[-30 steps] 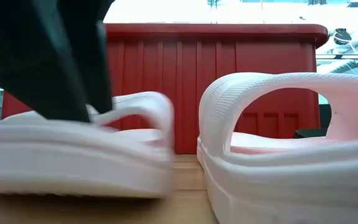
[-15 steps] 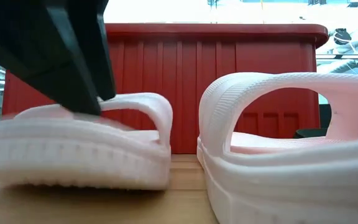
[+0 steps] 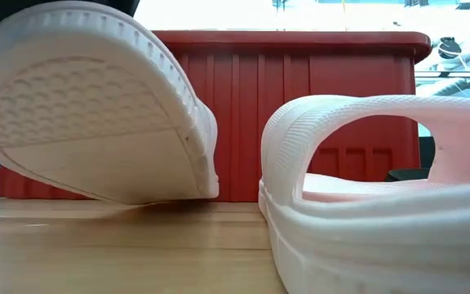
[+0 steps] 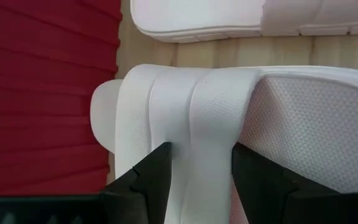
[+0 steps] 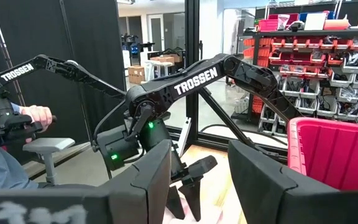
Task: Pick and place slides into bin
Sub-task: Put the white slipper into the red bin
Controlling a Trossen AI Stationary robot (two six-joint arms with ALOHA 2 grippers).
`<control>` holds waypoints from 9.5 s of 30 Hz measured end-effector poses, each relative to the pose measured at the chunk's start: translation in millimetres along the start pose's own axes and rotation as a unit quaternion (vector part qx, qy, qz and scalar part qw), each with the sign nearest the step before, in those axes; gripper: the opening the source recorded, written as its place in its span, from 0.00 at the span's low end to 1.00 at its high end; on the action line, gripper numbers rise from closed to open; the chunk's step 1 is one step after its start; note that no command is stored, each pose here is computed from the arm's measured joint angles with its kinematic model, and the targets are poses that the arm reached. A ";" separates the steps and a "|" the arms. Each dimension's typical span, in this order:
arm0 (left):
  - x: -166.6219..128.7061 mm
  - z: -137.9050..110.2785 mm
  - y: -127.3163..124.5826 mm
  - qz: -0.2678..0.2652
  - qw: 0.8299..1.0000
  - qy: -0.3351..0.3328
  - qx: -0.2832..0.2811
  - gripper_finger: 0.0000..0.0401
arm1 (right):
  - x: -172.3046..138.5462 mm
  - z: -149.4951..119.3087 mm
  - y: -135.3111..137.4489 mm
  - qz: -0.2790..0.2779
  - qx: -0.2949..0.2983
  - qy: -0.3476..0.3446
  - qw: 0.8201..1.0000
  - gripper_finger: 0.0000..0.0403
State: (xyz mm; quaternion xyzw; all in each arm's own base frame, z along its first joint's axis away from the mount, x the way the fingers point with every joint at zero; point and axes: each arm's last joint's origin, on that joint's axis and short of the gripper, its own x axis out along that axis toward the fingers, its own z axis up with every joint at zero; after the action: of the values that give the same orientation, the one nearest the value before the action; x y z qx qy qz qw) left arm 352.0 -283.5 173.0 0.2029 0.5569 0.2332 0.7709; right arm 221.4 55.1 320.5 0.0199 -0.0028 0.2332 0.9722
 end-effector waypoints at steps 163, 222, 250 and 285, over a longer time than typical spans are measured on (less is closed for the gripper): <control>-169.5 -22.7 100.5 -0.084 0.971 -0.220 0.031 0.00 | 0.0 -0.5 -1.4 -0.025 -0.003 0.002 1.000 0.38; 16.0 -29.8 385.6 0.084 0.994 -0.016 -0.061 0.00 | -28.2 -2.1 -69.2 -0.336 -0.085 0.044 0.937 0.38; 95.8 -66.0 317.0 -0.031 0.995 0.019 -0.090 0.00 | -29.7 0.0 -71.9 -0.321 -0.074 0.029 0.944 0.38; 98.4 -67.9 318.8 -0.229 0.962 0.034 -0.144 0.44 | -29.7 -0.2 -72.0 -0.321 -0.073 0.029 0.944 0.38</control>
State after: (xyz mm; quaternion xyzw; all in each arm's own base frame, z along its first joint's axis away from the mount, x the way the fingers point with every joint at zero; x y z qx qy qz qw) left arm 271.4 35.6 260.2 -0.0513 0.5747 0.1348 0.8056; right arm 227.6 -22.4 317.3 -0.0579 0.0153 -0.0916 0.9940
